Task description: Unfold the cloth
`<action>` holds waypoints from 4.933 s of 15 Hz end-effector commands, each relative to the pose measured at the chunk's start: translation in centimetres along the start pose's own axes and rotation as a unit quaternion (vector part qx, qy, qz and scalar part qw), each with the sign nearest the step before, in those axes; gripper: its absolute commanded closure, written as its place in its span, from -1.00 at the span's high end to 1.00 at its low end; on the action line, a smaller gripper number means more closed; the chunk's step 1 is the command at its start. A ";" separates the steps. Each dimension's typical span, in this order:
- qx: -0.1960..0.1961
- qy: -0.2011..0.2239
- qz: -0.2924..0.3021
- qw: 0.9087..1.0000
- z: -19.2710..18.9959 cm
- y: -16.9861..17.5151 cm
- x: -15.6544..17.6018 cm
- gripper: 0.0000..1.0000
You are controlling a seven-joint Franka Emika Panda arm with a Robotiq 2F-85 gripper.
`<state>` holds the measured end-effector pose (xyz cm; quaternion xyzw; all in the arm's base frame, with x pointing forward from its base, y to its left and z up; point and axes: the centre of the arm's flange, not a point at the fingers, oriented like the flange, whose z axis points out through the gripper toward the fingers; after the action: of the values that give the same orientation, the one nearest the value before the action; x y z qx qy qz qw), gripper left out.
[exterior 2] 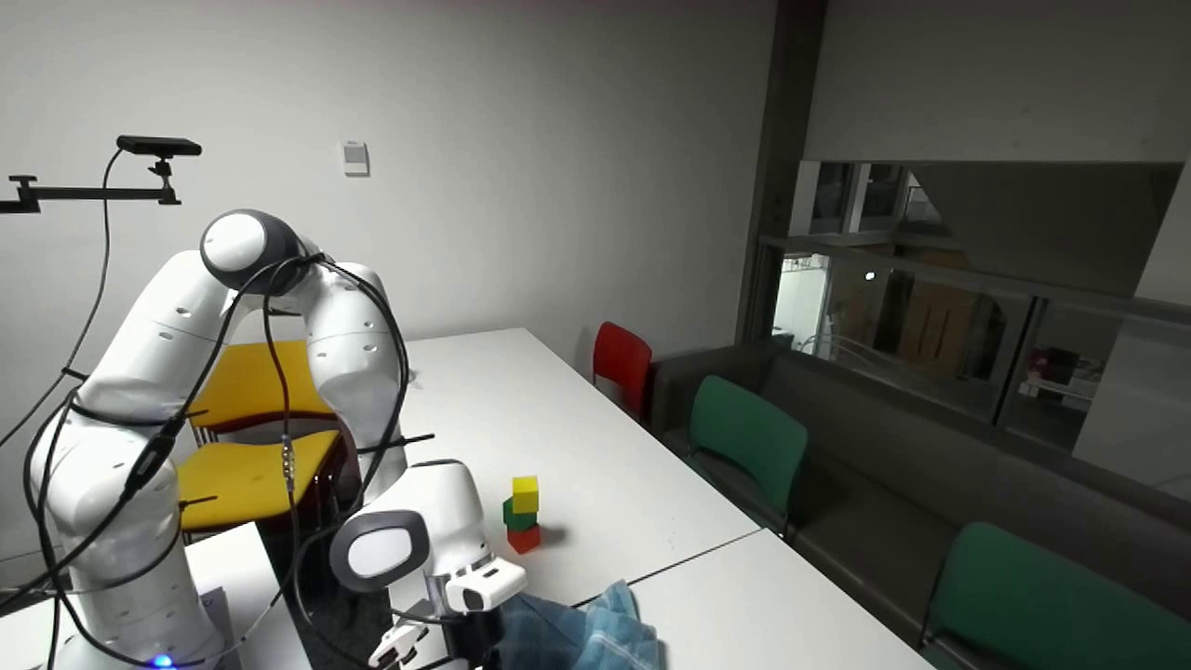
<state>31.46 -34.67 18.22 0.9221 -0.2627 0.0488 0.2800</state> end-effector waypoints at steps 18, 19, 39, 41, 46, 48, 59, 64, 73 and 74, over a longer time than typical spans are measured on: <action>-0.105 0.145 0.132 0.975 -2.1 1.0 -1.5 -0.98; -0.106 0.151 0.132 0.974 -2.5 0.9 -0.7 -0.98; -0.020 0.199 0.172 0.965 -3.4 5.4 5.9 -0.98; -0.008 0.211 0.171 0.962 -3.9 6.2 7.2 -0.98; 0.024 0.235 0.148 0.960 -5.0 7.2 9.7 -0.98; 0.034 0.239 0.139 0.960 -5.1 7.2 10.0 -0.98; 0.049 0.230 0.131 0.963 -3.1 6.3 9.9 0.82; 0.055 0.229 0.128 0.963 -2.7 6.3 10.4 1.00; 0.179 0.145 0.072 0.971 -1.7 2.5 4.5 1.00; 0.187 0.138 0.073 0.970 -1.4 2.4 4.1 1.00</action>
<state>36.49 -37.15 21.12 0.9150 -0.2703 0.2487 0.1668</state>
